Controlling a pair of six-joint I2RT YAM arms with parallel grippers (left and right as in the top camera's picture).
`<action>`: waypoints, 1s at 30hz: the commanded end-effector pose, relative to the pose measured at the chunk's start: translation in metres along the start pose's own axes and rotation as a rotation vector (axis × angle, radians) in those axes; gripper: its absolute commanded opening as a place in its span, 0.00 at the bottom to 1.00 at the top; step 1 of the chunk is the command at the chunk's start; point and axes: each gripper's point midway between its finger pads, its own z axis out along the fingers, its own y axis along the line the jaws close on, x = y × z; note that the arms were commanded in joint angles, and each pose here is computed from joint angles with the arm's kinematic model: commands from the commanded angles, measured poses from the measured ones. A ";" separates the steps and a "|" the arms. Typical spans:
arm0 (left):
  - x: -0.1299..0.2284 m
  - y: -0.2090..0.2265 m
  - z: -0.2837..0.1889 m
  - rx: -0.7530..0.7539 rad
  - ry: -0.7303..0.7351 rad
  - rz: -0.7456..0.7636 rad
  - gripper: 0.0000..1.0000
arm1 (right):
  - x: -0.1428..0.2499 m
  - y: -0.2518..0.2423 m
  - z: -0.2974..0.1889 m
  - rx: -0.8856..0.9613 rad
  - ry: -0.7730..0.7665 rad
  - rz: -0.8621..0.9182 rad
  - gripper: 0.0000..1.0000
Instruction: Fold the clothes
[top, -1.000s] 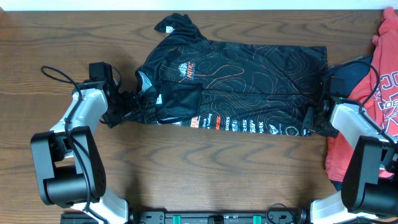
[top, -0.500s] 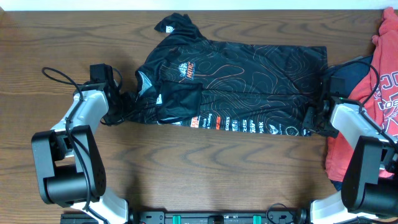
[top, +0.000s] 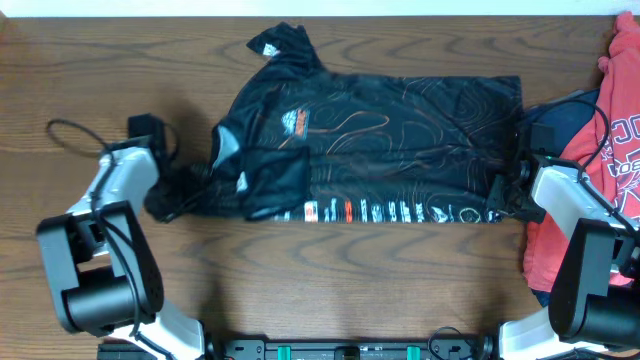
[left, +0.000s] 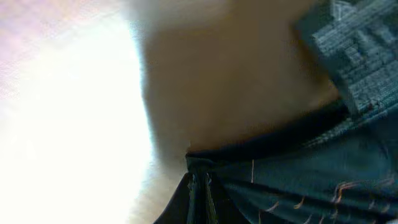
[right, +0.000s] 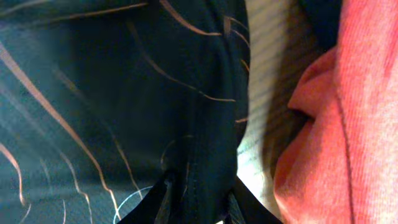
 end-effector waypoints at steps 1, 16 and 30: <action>0.001 0.035 0.002 -0.053 0.040 -0.166 0.06 | 0.030 -0.008 0.015 0.042 0.105 -0.028 0.23; 0.009 0.057 -0.059 -0.006 -0.052 -0.201 0.08 | 0.063 -0.019 0.004 0.086 0.250 -0.025 0.34; 0.000 0.008 -0.102 0.130 -0.172 -0.013 0.47 | 0.003 -0.009 -0.059 0.039 0.196 -0.009 0.99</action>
